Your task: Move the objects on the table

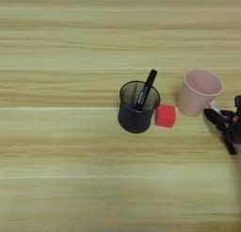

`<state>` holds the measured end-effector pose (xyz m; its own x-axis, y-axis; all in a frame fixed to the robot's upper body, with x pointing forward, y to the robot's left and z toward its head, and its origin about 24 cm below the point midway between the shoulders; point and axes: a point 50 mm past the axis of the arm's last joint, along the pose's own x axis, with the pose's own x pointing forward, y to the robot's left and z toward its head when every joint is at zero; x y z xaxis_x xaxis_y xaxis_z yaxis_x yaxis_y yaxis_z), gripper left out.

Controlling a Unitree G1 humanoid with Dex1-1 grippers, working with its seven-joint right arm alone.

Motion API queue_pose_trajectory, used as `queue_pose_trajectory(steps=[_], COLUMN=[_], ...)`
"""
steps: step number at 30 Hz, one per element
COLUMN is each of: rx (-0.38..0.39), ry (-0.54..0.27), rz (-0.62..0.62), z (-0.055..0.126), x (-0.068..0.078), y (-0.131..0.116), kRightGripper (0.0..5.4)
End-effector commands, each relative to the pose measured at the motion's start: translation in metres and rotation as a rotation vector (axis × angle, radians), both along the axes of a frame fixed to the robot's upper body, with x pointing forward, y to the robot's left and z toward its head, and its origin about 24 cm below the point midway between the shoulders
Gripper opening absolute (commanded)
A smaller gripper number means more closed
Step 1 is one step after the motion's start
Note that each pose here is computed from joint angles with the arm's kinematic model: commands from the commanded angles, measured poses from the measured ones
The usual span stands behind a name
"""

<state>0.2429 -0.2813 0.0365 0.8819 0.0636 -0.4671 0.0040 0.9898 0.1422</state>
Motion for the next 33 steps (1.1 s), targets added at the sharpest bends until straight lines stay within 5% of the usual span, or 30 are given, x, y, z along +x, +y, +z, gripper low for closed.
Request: queue_pose_trajectory(steps=[1,22,33], rx=[-0.073,-0.117,-0.171], ry=[-0.119,-0.242,-0.313], rz=[-0.008,-0.047,-0.131], z=[0.033,0.068,0.089], x=[0.009,-0.004,-0.015], y=[-0.010,-0.018,-0.037], kRightGripper=[3.19,5.36,5.36])
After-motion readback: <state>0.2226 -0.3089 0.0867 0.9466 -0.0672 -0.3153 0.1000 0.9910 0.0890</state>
